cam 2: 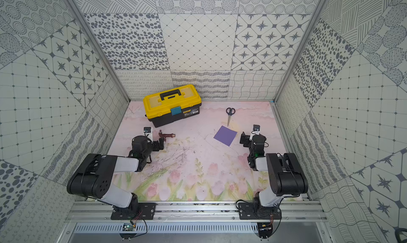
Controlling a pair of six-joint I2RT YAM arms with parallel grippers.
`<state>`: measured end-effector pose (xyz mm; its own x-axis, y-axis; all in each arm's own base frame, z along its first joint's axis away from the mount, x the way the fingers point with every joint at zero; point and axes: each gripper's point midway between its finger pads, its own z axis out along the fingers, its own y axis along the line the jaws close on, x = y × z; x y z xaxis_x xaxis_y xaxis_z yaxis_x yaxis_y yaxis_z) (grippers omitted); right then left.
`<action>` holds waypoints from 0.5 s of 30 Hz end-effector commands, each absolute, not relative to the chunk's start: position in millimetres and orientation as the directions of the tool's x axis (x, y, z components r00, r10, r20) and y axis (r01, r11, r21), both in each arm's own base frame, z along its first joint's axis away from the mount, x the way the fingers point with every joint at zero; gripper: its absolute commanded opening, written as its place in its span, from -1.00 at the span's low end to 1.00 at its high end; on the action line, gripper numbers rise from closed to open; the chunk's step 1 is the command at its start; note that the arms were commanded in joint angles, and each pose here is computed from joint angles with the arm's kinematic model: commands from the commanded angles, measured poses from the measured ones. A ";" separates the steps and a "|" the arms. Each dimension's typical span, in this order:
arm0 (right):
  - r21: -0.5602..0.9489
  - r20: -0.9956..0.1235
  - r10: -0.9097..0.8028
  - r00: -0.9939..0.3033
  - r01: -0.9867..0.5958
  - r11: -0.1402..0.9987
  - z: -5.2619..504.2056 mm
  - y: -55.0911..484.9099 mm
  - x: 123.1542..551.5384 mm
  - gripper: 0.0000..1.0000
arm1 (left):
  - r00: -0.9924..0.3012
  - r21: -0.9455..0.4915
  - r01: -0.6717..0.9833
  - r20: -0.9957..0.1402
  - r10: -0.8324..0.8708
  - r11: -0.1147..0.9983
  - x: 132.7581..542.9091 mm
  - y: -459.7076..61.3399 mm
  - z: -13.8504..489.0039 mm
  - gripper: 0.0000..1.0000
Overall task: Fold the square paper along the opposite sides
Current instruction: Pick up the paper from the center of the board.
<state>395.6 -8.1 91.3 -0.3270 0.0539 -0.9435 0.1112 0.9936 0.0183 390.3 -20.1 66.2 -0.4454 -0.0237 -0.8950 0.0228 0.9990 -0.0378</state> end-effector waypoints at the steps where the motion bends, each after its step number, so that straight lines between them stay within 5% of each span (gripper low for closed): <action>1: 0.019 -0.958 0.049 -0.283 0.107 0.994 106.6 -6.5 402.5 0.94 | -0.406 -0.040 0.037 -0.914 -0.022 0.999 397.7 -20.2 77.6 0.96; 15: 0.020 -0.958 0.050 -0.284 0.107 0.994 106.3 -6.4 402.3 0.94 | -0.406 -0.042 0.035 -0.914 -0.024 0.998 397.6 -19.7 77.4 0.96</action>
<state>395.6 -8.1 91.2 -0.3273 0.0539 -0.9434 0.1112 0.9936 0.0182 390.5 -20.1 66.5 -0.4447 -0.0237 -0.8953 0.0228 0.9990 -0.0378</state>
